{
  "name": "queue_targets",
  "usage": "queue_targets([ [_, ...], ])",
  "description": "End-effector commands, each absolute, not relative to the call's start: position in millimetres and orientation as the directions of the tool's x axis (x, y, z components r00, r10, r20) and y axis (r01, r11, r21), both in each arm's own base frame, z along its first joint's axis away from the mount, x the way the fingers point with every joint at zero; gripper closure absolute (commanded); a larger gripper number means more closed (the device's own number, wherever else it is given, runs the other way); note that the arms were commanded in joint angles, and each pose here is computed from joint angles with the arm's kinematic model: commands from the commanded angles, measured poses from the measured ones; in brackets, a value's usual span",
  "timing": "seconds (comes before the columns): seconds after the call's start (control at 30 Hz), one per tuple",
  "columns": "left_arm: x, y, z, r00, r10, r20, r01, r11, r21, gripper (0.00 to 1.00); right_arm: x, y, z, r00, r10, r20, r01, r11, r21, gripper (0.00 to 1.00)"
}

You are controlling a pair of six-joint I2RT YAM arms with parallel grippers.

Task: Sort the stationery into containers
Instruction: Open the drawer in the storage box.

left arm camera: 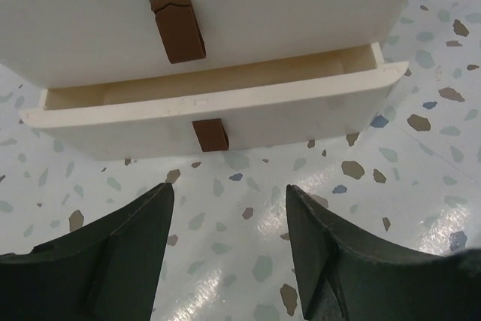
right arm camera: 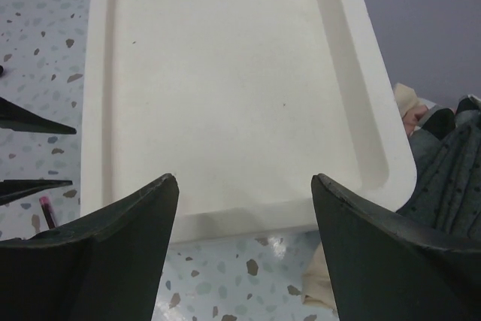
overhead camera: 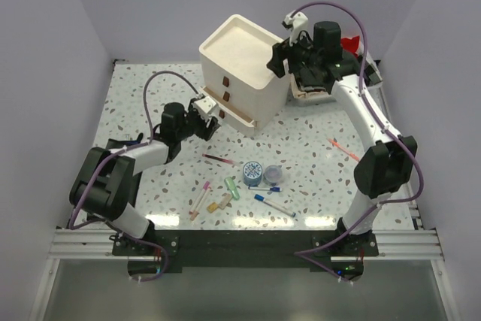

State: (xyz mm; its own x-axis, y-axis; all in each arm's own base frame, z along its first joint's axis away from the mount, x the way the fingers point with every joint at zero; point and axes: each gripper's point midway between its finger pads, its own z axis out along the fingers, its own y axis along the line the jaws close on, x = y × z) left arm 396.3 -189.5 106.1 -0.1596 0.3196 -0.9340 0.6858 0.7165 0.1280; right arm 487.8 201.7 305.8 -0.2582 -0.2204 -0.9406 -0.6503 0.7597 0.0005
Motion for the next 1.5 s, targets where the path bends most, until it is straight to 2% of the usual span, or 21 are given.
queue_targets([
  [0.0,419,-200,120,-0.144,0.317,-0.937,0.659,0.737,0.148,0.34,508,207,335,-0.183,-0.162,-0.97,-0.636,0.772,-0.009,0.25],
  [0.17,439,-201,97,-0.273,0.332,-0.903,0.639,0.764,0.088,0.36,513,211,334,-0.186,-0.141,-0.973,-0.636,0.772,0.01,0.25],
  [0.33,455,-203,98,-0.313,0.306,-0.899,0.598,0.799,0.064,0.39,513,210,335,-0.172,-0.154,-0.973,-0.635,0.773,-0.01,0.25],
  [0.93,464,-214,78,-0.334,0.361,-0.87,0.54,0.831,0.138,0.46,513,208,330,-0.178,-0.152,-0.972,-0.626,0.78,-0.008,0.25],
  [1.13,470,-215,75,-0.352,0.357,-0.865,0.527,0.84,0.132,0.51,513,207,329,-0.184,-0.153,-0.971,-0.62,0.785,-0.006,0.25],
  [1.33,468,-219,75,-0.345,0.365,-0.865,0.553,0.824,0.127,0.66,513,207,328,-0.192,-0.145,-0.971,-0.616,0.788,0.004,0.25],
  [1.37,467,-221,75,-0.342,0.367,-0.865,0.564,0.816,0.123,0.74,513,207,329,-0.189,-0.145,-0.971,-0.614,0.789,0.002,0.25],
  [1.43,464,-220,76,-0.345,0.375,-0.861,0.573,0.81,0.124,0.79,513,207,329,-0.192,-0.144,-0.971,-0.613,0.79,0.004,0.25],
  [1.47,462,-221,76,-0.344,0.38,-0.858,0.585,0.802,0.121,0.86,513,206,330,-0.191,-0.143,-0.971,-0.613,0.79,0.004,0.25],
])
